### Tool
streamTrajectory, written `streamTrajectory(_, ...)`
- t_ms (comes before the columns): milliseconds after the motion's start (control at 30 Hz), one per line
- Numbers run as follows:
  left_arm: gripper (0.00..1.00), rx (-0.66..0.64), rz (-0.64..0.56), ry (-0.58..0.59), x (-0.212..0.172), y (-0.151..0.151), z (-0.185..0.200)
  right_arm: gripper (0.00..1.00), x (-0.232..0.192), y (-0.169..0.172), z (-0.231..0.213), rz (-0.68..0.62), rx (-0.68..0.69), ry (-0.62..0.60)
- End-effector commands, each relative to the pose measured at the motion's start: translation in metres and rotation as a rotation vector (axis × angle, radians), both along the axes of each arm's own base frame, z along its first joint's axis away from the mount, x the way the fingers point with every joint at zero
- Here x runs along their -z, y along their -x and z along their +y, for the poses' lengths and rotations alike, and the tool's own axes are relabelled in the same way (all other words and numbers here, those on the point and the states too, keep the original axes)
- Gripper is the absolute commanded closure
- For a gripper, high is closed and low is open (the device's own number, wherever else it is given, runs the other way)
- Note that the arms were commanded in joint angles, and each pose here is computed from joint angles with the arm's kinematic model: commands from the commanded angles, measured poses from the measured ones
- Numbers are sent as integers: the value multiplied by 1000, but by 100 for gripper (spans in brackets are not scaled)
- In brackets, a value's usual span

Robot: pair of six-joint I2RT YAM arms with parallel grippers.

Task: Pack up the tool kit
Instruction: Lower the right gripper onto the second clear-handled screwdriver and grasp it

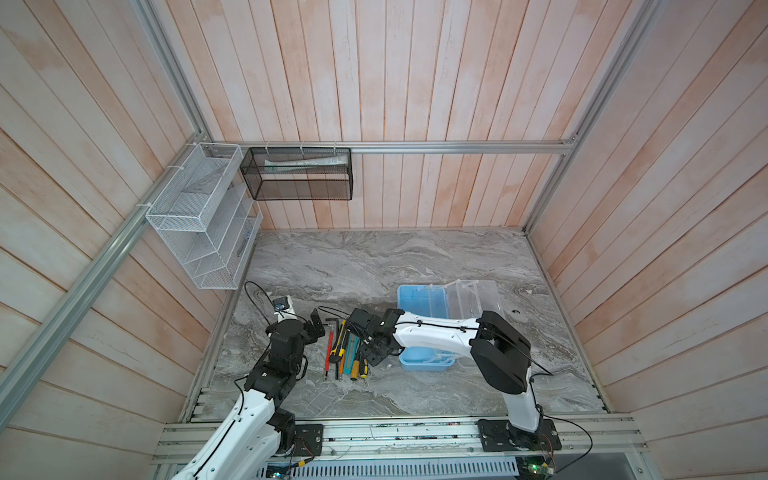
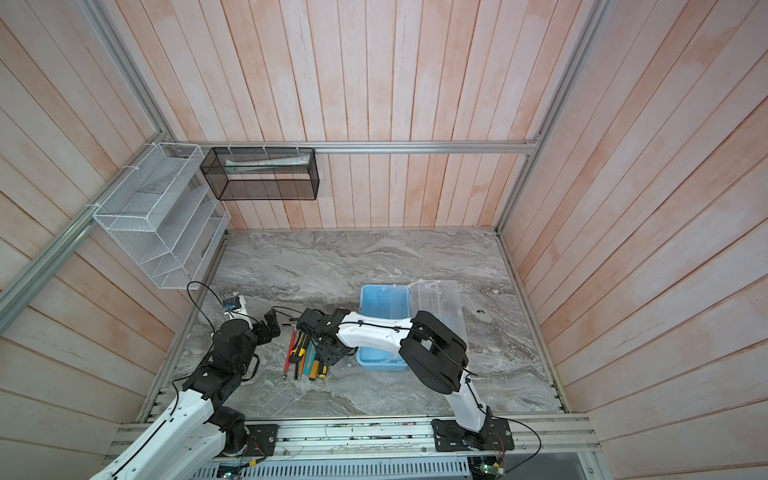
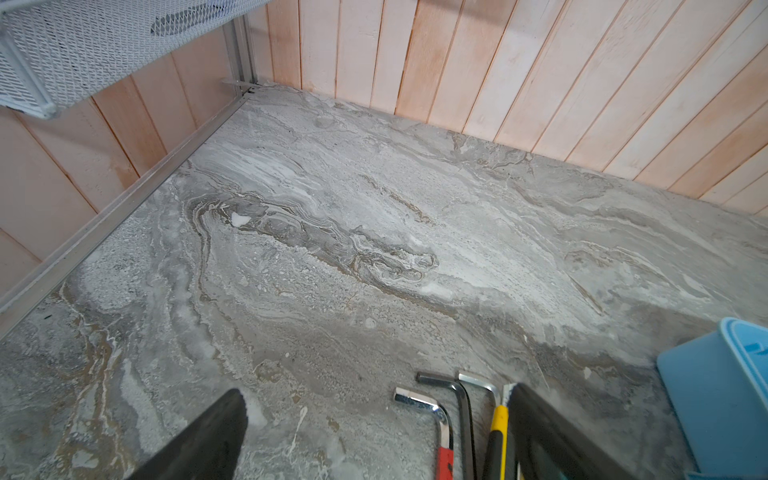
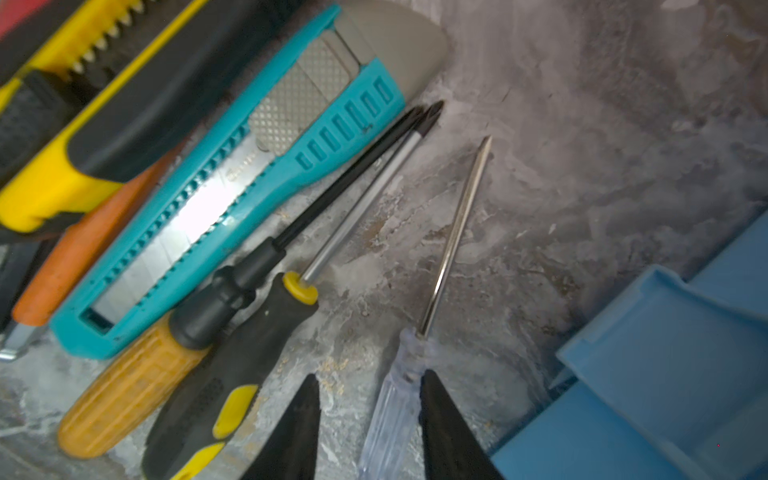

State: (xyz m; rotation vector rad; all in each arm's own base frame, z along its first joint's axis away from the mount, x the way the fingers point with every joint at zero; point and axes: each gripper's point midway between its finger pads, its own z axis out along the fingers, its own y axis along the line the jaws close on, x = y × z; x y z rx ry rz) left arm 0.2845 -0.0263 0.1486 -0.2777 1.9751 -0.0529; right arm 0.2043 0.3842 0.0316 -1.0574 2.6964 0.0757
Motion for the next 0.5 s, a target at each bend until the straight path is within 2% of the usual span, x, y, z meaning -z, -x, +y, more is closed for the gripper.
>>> streamTrajectory(0, 0, -1, -34, 3, -10, -2, 1, 63, 4, -5, -7, 10, 2, 48)
streamTrajectory(267, 0, 1, -29, 2, -9, -3, 0, 66, 17, -8, -12, 41, 24, 68)
streamTrajectory(467, 0, 3, -32, 2, -10, -3, 0, 72, 22, -9, -9, 52, 37, 81)
